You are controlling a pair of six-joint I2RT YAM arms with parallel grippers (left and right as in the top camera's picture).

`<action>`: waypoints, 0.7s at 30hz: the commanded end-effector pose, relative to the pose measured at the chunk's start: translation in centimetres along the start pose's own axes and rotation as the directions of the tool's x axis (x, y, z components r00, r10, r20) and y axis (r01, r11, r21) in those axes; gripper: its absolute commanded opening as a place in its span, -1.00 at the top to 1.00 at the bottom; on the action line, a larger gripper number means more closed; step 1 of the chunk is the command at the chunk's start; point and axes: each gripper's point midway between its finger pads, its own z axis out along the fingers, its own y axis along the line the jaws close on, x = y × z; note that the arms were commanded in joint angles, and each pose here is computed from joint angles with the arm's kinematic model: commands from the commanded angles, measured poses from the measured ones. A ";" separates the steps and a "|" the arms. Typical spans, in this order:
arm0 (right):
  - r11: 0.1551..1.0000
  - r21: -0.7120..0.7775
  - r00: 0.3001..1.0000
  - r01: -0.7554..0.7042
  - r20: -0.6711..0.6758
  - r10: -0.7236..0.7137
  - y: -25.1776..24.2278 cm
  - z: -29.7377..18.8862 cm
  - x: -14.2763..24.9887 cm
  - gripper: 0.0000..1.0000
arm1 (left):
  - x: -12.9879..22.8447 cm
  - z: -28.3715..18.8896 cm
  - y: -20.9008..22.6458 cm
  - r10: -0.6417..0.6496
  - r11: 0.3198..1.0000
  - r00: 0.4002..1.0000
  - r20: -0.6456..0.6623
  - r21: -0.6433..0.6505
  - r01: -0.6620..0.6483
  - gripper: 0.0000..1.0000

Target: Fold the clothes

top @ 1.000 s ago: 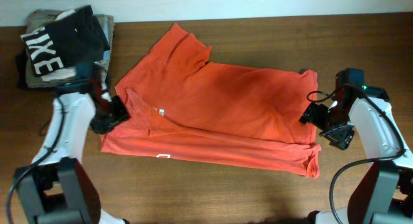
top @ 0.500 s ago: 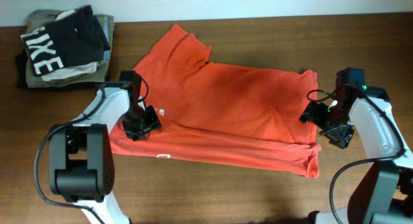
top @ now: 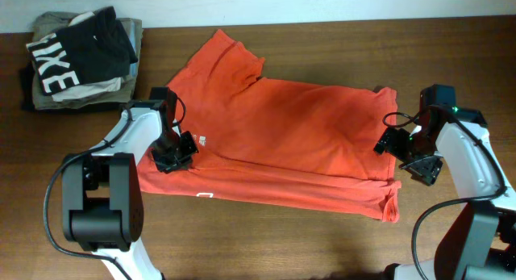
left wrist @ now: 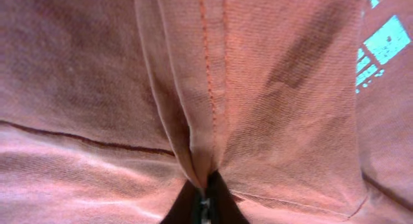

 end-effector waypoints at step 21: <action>1.000 0.019 0.998 0.003 -0.066 -0.002 -0.8 0.9 2.1 -0.65 | -7.5 -4.3 -3.8 0.096 0.991 0.951 0.294 0.059 -0.118 -0.97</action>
